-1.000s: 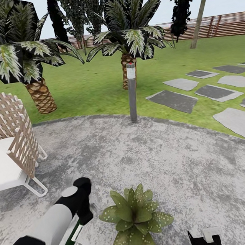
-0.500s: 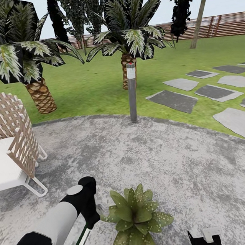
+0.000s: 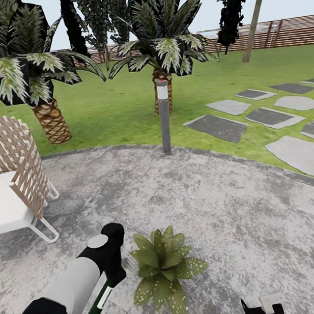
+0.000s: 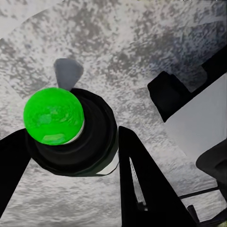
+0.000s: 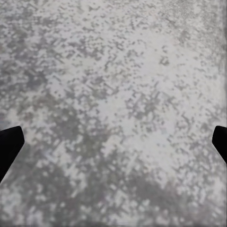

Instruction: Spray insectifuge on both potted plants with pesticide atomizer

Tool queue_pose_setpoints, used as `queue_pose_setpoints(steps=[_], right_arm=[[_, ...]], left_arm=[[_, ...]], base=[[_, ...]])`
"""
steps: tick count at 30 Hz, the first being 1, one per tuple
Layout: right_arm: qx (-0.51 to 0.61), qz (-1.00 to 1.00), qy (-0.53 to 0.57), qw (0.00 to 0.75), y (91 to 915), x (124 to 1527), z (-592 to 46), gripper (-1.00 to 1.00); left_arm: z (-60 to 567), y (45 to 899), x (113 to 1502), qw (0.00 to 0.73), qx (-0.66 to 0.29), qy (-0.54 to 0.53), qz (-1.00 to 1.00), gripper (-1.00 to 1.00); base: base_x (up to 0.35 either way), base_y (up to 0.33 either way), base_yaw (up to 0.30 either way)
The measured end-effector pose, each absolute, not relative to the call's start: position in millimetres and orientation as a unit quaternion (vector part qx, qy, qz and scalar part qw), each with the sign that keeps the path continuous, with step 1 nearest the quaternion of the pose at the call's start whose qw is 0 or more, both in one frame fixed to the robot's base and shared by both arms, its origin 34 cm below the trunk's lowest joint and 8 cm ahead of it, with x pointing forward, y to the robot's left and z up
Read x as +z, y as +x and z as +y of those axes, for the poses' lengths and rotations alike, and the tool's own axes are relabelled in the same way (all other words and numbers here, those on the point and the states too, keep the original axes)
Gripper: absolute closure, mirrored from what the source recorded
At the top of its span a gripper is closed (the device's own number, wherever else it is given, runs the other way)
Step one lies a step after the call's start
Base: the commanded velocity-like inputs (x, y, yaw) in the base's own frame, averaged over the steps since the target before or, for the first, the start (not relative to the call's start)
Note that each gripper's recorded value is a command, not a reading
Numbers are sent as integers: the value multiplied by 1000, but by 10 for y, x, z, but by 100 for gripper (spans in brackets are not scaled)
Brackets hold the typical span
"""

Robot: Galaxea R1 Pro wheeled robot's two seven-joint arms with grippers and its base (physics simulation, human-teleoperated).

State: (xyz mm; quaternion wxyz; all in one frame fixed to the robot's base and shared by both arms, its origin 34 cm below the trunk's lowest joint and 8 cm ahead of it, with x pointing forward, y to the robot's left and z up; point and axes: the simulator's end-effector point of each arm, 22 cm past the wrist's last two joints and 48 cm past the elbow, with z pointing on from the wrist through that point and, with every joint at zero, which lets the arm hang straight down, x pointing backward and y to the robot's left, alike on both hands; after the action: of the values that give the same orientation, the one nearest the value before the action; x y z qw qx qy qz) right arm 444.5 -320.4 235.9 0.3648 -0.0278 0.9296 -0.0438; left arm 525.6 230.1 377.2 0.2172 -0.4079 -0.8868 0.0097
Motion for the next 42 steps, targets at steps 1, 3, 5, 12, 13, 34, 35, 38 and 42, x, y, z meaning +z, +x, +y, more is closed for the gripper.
queue_pose_setpoints(steps=[1, 3, 5, 12, 13, 34, 35, 38, 42], right_arm=[[-44, 930, -28, 365, 4446, 2360, -3205, -100], [-44, 930, -28, 365, 4447, 2360, -3206, -100], [-44, 930, -27, 365, 4449, 2360, -3200, -100], [-44, 930, -27, 365, 4448, 2361, -3197, -100], [-44, 930, -27, 365, 4447, 2361, -3196, -100], [-17, 935, -25, 353, 4332, 2284, -2840, -100], [-17, 935, -25, 353, 4332, 2284, -2843, -100], [-17, 935, -25, 352, 4321, 2281, -2842, -100], [-17, 935, -25, 352, 4319, 2281, -2844, -100]], left_arm=[[2292, 5253, 3773, 218, 8, -400, -890, 100], [2282, 5247, 3776, 219, 8, -395, -892, 100], [2278, 5237, 3775, 220, 10, -392, -893, 100], [2259, 5224, 3779, 220, 17, -388, -895, 100], [2256, 5222, 3780, 220, 18, -387, -895, 100], [1999, 5870, 4192, 142, 0, -422, -896, 100], [2005, 5910, 4225, 139, -2, -424, -895, 100], [2011, 6027, 4324, 130, -11, -435, -891, 100], [2006, 6177, 4464, 116, -20, -444, -888, 100]], base=[[-15, -8, 0], [-7, -4, 13], [-2, -1, 145], [46, -36, 264], [155, -171, 222], [26, -85, 14], [0, 0, 0], [0, 0, 0], [0, 0, 0]])
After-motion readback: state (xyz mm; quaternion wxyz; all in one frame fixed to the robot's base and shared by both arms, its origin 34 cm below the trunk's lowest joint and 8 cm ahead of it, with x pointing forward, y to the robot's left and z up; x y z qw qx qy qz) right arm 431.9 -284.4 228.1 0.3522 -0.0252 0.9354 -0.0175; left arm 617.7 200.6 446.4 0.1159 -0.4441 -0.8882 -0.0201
